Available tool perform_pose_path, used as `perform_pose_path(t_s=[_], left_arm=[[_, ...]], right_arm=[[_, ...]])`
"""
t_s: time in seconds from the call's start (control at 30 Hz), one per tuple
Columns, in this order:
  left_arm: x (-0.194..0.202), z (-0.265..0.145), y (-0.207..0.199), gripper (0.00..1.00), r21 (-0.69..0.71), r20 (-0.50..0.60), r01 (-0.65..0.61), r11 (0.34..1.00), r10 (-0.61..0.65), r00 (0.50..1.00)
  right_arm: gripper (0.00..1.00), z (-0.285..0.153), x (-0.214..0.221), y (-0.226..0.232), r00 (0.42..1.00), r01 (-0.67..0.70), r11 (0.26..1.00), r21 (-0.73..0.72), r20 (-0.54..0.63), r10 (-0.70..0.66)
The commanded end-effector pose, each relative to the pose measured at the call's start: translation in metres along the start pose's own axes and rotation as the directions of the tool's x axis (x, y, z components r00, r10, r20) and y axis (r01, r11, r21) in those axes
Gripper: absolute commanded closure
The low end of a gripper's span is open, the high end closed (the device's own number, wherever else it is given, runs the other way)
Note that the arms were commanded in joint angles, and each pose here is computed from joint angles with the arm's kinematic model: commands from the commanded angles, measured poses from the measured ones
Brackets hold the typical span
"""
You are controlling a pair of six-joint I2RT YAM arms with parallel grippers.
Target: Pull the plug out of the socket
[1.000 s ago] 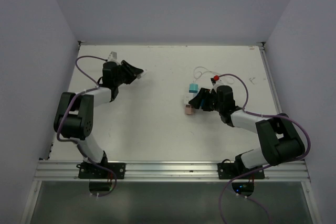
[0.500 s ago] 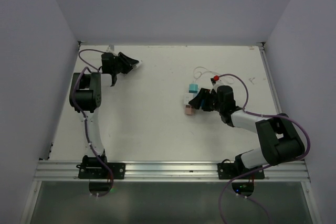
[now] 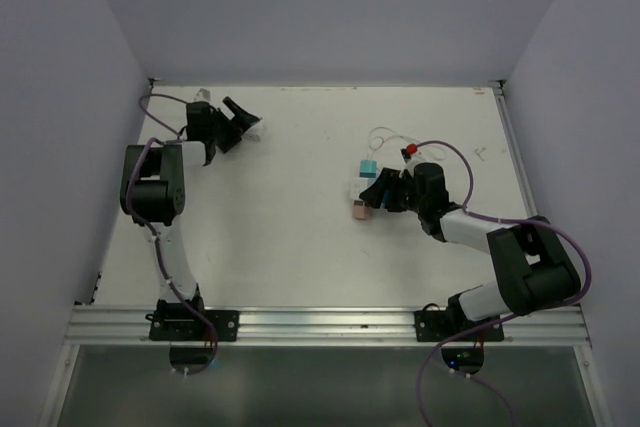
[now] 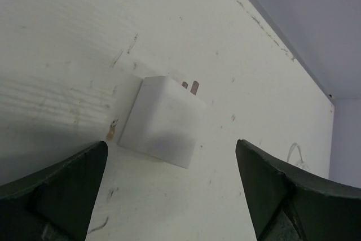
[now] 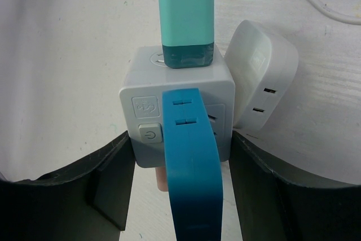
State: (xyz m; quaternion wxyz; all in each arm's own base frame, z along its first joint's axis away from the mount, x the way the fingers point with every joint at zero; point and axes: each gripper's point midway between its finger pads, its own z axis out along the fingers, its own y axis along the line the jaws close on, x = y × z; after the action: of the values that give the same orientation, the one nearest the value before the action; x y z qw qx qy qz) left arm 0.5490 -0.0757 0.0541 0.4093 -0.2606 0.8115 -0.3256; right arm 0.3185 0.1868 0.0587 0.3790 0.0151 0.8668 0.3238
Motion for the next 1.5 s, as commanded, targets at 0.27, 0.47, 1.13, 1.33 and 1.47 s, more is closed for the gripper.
perform_pose_path(t_s=[0.27, 0.47, 1.13, 1.33, 1.47], left_arm=[[0.000, -0.114, 0.011, 0.01, -0.269, 0.070, -0.092, 0.959, 0.115, 0.991], [0.075, -0.152, -0.022, 0.00, -0.202, -0.034, -0.230, 0.952, 0.228, 0.973], [0.234, -0.190, -0.141, 0.01, 0.216, -0.178, -0.330, 0.919, 0.370, 0.912], [0.247, -0.188, -0.155, 0.00, 0.254, -0.187, -0.348, 0.902, 0.399, 0.898], [0.250, -0.187, -0.161, 0.00, 0.270, -0.186, -0.352, 0.896, 0.407, 0.894]], right_arm=[[1.00, -0.015, 0.031, -0.011, 0.992, 0.016, 0.999, 0.043, -0.129, -0.010], [1.00, -0.018, 0.036, -0.002, 0.988, -0.014, 1.000, 0.005, -0.156, 0.014], [0.33, -0.034, 0.035, 0.008, 0.989, -0.021, 1.000, 0.020, -0.146, 0.024], [0.11, -0.049, 0.022, 0.014, 0.993, 0.010, 0.999, 0.036, -0.118, -0.006], [0.02, -0.053, 0.019, 0.017, 0.993, 0.013, 0.999, 0.043, -0.121, -0.008]])
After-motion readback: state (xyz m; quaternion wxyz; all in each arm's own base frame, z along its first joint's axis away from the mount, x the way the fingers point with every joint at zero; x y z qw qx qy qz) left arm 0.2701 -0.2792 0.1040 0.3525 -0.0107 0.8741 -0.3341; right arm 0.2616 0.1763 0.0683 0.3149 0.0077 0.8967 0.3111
